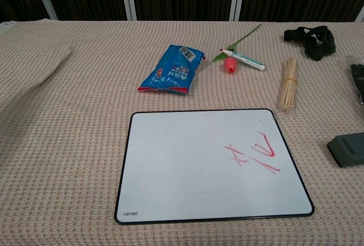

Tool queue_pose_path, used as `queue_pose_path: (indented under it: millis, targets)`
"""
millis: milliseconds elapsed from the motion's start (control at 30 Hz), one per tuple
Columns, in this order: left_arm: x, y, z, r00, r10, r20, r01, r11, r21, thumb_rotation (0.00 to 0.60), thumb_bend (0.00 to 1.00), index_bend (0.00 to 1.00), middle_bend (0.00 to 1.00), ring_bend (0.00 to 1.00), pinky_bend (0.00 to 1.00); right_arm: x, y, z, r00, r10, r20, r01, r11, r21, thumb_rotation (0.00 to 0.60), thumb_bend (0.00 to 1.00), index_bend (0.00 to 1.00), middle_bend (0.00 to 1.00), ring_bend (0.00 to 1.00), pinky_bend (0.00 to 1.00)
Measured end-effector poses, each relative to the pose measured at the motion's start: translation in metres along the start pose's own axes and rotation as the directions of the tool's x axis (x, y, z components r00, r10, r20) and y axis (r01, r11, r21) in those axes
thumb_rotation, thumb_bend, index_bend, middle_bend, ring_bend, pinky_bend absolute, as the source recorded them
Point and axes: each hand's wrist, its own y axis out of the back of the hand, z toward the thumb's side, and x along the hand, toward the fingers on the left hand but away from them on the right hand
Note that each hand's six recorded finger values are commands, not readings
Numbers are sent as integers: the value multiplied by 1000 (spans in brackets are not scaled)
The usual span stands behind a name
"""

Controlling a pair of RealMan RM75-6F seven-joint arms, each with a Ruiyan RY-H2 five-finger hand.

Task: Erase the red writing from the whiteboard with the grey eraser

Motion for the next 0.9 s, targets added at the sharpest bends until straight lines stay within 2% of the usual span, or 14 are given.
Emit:
queue_pose_path:
  millis: [633, 900]
  targets:
    - [0, 1, -1, 1000, -1, -9, 1, 1000, -9, 600, 558, 151, 46, 0, 57, 0, -2, 0, 1000, 14, -9, -14, 1000, -1, 600, 77, 0, 0, 78, 156]
    - [-1, 1, -1, 1000, -1, -16, 1, 1000, -8, 600, 558, 151, 46, 0, 57, 3, -1, 3, 997, 52, -63, -54, 998, -30, 600, 74, 0, 1, 74, 156]
